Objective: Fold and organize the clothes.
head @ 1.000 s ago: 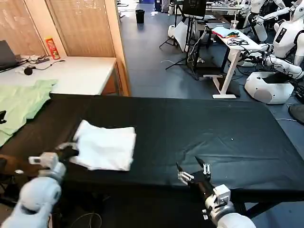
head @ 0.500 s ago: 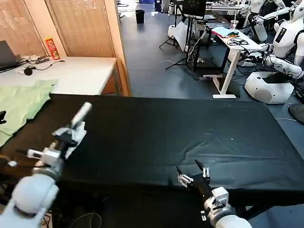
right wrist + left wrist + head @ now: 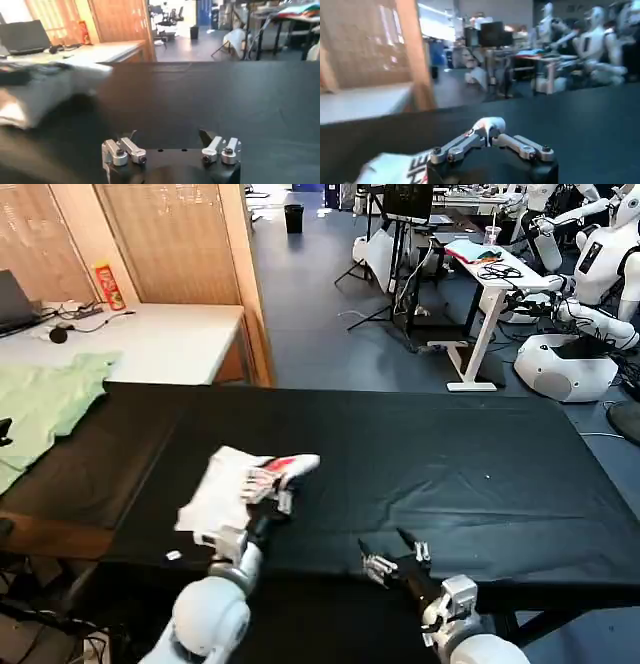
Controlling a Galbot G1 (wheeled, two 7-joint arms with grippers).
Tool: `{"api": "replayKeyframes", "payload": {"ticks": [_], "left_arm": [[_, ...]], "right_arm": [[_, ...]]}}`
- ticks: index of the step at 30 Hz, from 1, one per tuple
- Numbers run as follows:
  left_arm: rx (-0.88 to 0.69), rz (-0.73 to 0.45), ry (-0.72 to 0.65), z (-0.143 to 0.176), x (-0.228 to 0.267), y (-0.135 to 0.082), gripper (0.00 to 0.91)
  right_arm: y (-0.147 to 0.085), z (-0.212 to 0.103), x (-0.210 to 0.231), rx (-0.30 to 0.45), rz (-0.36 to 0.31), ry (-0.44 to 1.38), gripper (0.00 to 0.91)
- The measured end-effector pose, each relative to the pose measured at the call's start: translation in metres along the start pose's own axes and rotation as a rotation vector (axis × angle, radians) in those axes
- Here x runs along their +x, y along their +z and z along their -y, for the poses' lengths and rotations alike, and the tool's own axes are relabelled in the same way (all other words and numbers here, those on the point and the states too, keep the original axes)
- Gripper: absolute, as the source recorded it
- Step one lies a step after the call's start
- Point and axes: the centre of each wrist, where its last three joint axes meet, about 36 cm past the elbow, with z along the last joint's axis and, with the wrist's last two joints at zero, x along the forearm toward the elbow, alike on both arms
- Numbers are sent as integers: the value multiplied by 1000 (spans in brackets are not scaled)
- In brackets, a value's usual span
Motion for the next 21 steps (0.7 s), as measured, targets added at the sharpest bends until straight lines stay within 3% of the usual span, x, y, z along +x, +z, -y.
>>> {"api": "replayKeyframes", "payload": {"ticks": [10,20,21], "left_arm": [[60,138,59,-6,9,-7,878],[22,133,-5,-20,21,0,878],[21,133,-10,-21,22,1,878]], "right_arm": [[-7,-4,-34,-117,-22,-72,878],[-15,-20,-80,-204,-64,-40,878],[-15,-22,-83,-211,-71,-37,819]]}}
